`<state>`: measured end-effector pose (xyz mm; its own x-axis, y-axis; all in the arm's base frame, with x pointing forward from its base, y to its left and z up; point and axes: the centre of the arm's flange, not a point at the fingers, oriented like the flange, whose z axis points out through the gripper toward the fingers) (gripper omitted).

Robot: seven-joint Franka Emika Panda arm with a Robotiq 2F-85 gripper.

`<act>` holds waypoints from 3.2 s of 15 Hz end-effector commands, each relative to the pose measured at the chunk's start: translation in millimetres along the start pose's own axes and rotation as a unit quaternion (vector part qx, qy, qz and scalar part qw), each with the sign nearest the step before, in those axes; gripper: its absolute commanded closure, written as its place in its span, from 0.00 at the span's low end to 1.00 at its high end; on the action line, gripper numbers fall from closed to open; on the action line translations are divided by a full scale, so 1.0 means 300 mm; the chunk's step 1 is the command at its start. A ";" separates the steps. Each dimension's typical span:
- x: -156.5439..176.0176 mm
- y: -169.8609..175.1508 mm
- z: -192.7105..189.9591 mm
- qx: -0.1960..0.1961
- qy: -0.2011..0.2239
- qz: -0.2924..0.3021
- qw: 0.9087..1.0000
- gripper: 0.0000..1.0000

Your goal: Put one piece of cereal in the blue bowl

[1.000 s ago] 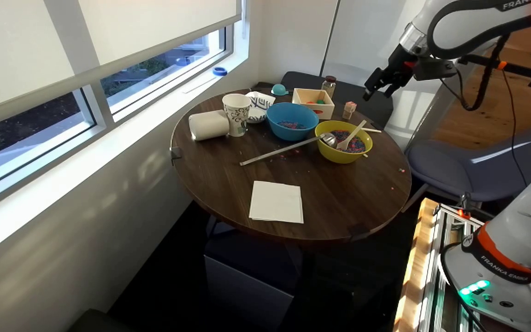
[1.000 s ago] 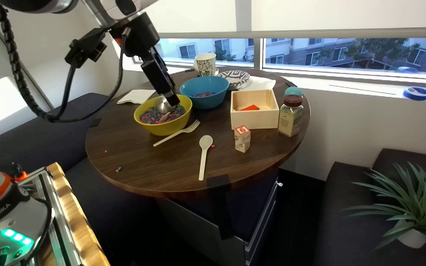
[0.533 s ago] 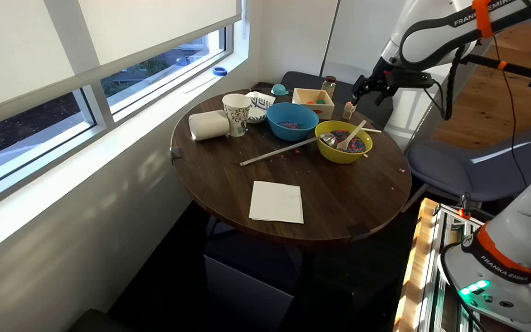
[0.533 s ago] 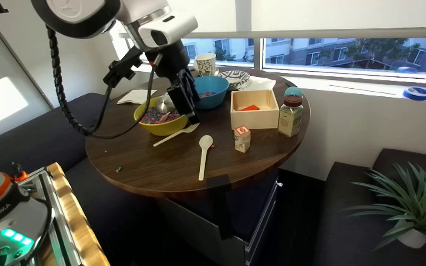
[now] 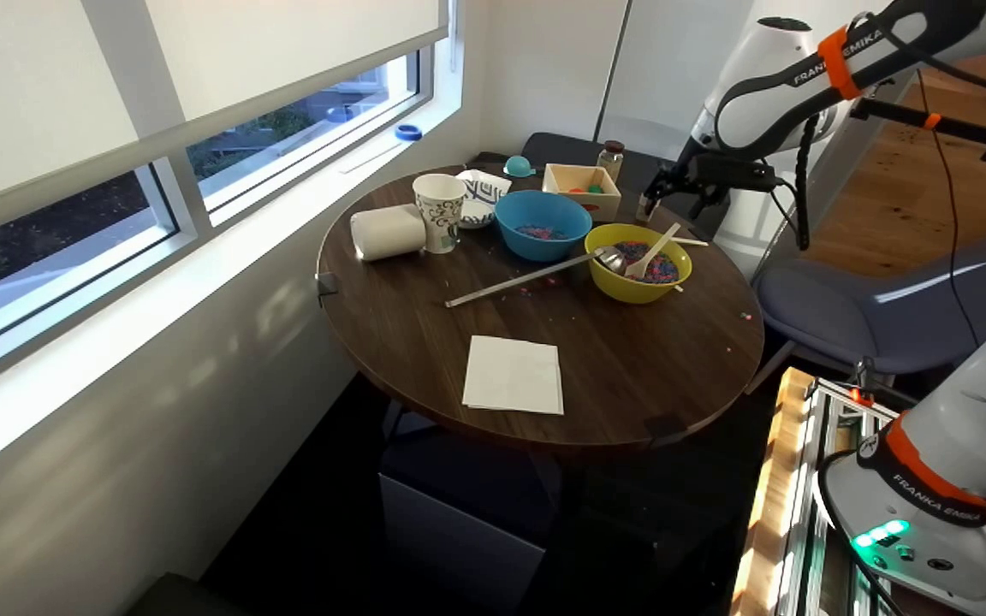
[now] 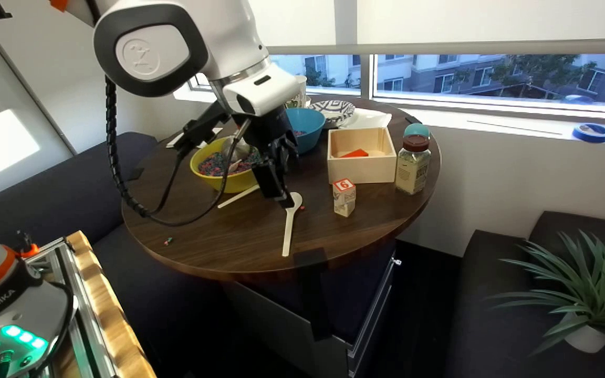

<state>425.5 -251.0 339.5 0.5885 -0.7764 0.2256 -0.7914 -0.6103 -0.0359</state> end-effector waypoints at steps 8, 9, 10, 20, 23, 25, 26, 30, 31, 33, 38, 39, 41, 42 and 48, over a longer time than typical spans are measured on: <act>0.018 0.000 0.093 0.017 -0.004 0.057 0.998 0.23; 0.021 -0.004 0.090 0.023 0.003 0.060 0.998 0.25; 0.025 -0.009 0.086 0.028 0.007 0.061 0.998 0.30; 0.020 -0.016 0.133 0.035 0.003 0.072 0.997 0.48; 0.021 -0.015 0.148 0.030 0.004 0.075 0.997 0.48; 0.019 -0.013 0.154 0.030 0.002 0.074 0.997 0.49; 0.017 -0.014 0.157 0.028 0.001 0.073 0.997 0.50; 0.014 -0.024 0.157 0.027 -0.002 0.069 0.997 0.66; 0.012 -0.029 0.156 0.026 -0.002 0.067 0.997 0.63; 0.008 -0.036 0.153 0.025 -0.003 0.064 0.998 0.84; 0.000 -0.058 0.132 0.024 -0.001 0.056 0.998 1.00; -0.001 -0.064 0.125 0.024 0.001 0.055 0.998 0.99; -0.002 -0.086 0.093 0.031 0.007 0.053 0.998 0.99; -0.001 -0.107 0.061 0.042 0.017 0.051 0.998 1.00; -0.015 -0.287 -0.168 0.100 0.075 0.033 0.992 1.00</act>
<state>477.5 -210.9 366.3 0.5085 -0.8001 0.3183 -0.7848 -0.5827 -0.2111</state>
